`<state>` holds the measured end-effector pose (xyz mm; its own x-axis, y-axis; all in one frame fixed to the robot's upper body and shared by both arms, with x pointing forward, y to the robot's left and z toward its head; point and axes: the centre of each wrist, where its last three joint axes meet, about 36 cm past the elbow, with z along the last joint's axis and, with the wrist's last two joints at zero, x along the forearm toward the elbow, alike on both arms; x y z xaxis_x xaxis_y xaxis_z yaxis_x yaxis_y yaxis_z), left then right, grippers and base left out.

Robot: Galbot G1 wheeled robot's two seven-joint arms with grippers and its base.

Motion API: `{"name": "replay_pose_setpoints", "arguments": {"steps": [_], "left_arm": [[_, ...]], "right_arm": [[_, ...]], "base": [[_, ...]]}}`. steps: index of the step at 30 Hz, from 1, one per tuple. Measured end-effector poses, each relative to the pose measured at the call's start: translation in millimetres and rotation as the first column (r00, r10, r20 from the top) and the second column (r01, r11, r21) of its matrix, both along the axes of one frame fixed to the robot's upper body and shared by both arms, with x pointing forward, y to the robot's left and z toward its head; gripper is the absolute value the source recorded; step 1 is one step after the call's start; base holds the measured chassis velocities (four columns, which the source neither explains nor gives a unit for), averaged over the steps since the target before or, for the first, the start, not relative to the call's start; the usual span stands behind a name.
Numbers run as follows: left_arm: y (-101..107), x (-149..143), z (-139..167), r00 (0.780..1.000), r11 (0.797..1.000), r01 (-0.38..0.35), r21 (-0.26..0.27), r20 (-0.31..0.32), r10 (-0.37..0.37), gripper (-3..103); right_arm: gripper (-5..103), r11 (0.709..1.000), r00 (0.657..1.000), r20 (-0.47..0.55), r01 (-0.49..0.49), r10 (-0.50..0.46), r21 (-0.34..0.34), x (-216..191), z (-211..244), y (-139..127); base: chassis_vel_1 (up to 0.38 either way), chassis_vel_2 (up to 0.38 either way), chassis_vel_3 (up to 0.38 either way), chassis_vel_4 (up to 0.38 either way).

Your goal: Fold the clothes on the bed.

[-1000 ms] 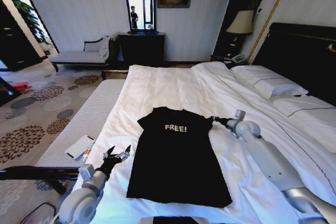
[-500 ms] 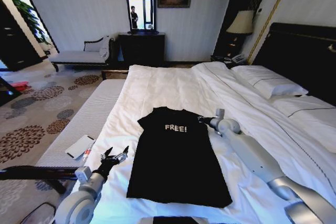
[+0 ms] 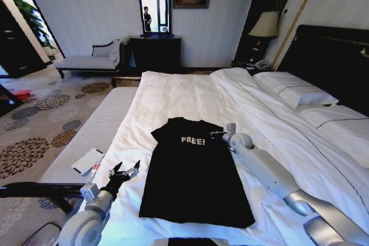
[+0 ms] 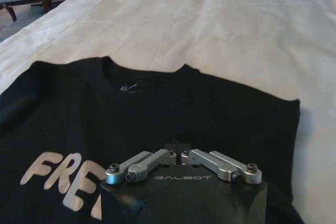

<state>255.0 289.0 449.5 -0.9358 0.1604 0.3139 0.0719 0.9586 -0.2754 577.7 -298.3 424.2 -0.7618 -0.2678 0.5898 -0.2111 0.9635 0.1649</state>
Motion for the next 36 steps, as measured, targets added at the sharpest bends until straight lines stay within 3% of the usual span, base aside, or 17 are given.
{"name": "replay_pose_setpoints", "arguments": {"steps": [4, 7, 17, 18, 20, 22, 28, 31, 36], "left_arm": [[0, -1, 1, 1.0, 1.0, -0.002, -0.001, 0.0, 0.002, 100], [0, -1, 1, 1.0, 1.0, -0.005, -0.005, 0.001, 0.005, 100], [-5, 6, -1, 1.0, 1.0, 0.003, -0.018, 0.011, -0.003, 100], [-5, 6, -1, 1.0, 1.0, 0.004, -0.018, 0.011, -0.004, 100], [-5, 6, -1, 1.0, 1.0, 0.005, -0.017, 0.01, -0.005, 100], [-5, 6, -1, 1.0, 1.0, 0.005, -0.017, 0.009, -0.005, 100], [-6, 5, 0, 1.0, 1.0, 0.006, -0.018, 0.008, -0.006, 100], [-6, 4, 0, 1.0, 1.0, 0.004, -0.017, 0.008, -0.004, 100], [-6, 5, 0, 1.0, 1.0, 0.004, -0.018, 0.007, -0.003, 100]], "right_arm": [[-3, 1.0, 1.0, 0.004, -0.006, 0.006, -0.007, 0, -2, 4], [13, 1.0, 0.999, 0.042, 0.0, 0.001, -0.024, -4, 2, 0], [45, 0.999, 0.992, 0.121, 0.042, -0.039, -0.024, -40, 25, -37], [45, 0.998, 0.991, 0.122, 0.052, -0.048, -0.031, -45, 23, -44], [61, 0.995, 0.991, 0.117, 0.068, -0.059, -0.069, -55, 12, -60], [61, 0.994, 0.991, 0.117, 0.071, -0.061, -0.084, -57, 9, -64], [89, 0.988, 0.991, 0.114, 0.078, -0.063, -0.134, -60, -3, -79], [97, 0.987, 0.992, 0.112, 0.077, -0.061, -0.141, -63, -3, -83], [100, 0.986, 0.992, 0.109, 0.075, -0.059, -0.149, -67, -4, -85]], "base": [[0.0, 0.0, 0.0, 0.0], [0.0, 0.0, 0.0, 0.0], [0.0, 0.0, 0.0, 0.0], [0.0, 0.0, 0.0, 0.0], [0.0, 0.0, 0.0, 0.0], [0.0, 0.0, 0.0, 0.0], [0.0, 0.0, 0.0, 0.0], [0.0, 0.0, 0.0, 0.0], [0.0, 0.0, 0.0, 0.0]]}}
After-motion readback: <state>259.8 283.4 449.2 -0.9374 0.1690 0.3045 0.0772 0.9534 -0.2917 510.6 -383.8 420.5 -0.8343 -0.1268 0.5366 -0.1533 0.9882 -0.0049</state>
